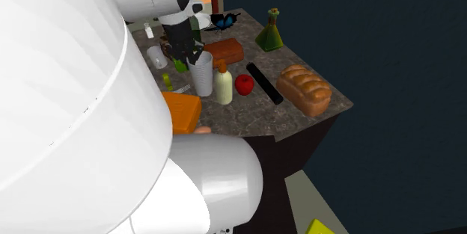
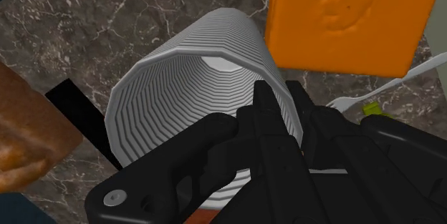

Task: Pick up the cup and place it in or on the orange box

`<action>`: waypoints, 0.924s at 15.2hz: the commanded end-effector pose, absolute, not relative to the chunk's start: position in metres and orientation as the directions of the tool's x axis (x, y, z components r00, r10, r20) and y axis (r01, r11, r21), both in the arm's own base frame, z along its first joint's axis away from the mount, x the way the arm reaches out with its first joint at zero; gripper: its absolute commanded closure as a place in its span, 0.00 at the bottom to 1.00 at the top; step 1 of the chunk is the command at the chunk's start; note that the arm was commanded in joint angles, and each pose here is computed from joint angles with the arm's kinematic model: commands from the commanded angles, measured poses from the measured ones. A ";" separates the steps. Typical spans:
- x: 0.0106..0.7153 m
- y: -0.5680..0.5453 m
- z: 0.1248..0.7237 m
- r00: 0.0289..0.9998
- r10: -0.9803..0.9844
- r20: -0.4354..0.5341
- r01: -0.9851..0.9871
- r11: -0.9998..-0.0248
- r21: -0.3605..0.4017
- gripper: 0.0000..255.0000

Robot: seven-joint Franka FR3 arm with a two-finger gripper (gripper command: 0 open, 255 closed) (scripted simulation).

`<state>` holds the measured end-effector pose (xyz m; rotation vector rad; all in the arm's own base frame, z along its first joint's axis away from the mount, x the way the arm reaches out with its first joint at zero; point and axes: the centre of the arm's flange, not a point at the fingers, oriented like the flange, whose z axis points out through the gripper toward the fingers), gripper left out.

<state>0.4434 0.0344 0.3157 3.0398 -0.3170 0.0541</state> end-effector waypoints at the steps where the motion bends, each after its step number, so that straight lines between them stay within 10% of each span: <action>1: 0.442 0.062 0.322 0.978 -0.206 0.044 -0.209 -0.975 0.081 1.00; 14: 0.452 0.183 0.322 0.978 -0.206 0.044 -0.209 -0.975 0.081 1.00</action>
